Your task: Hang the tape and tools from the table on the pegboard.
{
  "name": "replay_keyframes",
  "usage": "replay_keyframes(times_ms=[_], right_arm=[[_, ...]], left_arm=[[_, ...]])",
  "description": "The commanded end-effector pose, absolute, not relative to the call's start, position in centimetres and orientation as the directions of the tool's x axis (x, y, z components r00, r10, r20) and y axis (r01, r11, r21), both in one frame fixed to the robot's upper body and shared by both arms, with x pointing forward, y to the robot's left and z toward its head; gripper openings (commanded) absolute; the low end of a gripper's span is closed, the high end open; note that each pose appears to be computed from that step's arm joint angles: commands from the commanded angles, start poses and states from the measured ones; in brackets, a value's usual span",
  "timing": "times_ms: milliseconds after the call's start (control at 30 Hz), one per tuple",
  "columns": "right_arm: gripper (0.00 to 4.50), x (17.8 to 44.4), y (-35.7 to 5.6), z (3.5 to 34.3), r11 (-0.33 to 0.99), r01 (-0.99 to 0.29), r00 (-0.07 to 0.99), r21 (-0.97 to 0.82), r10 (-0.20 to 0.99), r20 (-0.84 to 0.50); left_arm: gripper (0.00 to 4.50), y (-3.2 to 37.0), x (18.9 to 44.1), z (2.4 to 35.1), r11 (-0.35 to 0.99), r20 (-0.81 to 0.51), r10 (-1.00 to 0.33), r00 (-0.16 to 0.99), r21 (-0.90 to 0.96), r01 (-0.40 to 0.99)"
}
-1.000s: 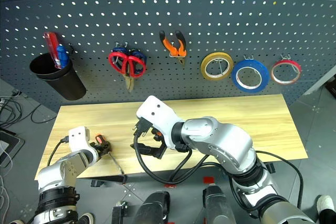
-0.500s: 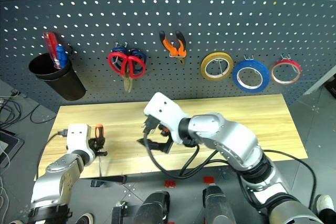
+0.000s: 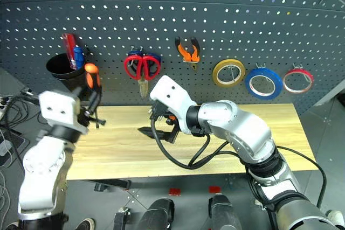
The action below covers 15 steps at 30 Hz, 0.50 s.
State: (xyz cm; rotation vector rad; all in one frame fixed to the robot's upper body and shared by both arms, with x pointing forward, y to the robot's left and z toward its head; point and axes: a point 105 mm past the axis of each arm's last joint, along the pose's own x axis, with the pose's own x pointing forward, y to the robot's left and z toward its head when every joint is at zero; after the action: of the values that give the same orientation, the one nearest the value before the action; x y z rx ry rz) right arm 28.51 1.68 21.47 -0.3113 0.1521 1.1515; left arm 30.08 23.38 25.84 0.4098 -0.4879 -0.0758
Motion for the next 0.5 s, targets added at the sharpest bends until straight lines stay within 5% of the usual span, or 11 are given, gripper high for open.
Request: replay_keyframes(times_ms=[33, 267, 500], right_arm=[[4.50, 29.1, 0.7, 23.0, 0.421, -0.883, 0.463, -0.208, 0.852, -0.242], [4.50, 29.9, -0.3, 23.8, 0.482, -0.845, 0.526, -0.231, 0.825, -0.206], [4.50, 30.4, 0.5, 25.6, 0.505, -0.830, 0.543, -0.238, 0.830, -0.132]], left_arm=[[0.88, 24.7, 29.6, 29.9, 0.914, 0.546, -0.150, 0.824, 0.394, -0.095], [0.88, 27.8, 29.6, 36.0, 0.924, 0.676, -0.061, 0.735, 0.316, -0.214], [0.88, 29.6, 32.7, 34.6, 0.936, 0.647, -0.030, 0.762, 0.286, -0.206]])
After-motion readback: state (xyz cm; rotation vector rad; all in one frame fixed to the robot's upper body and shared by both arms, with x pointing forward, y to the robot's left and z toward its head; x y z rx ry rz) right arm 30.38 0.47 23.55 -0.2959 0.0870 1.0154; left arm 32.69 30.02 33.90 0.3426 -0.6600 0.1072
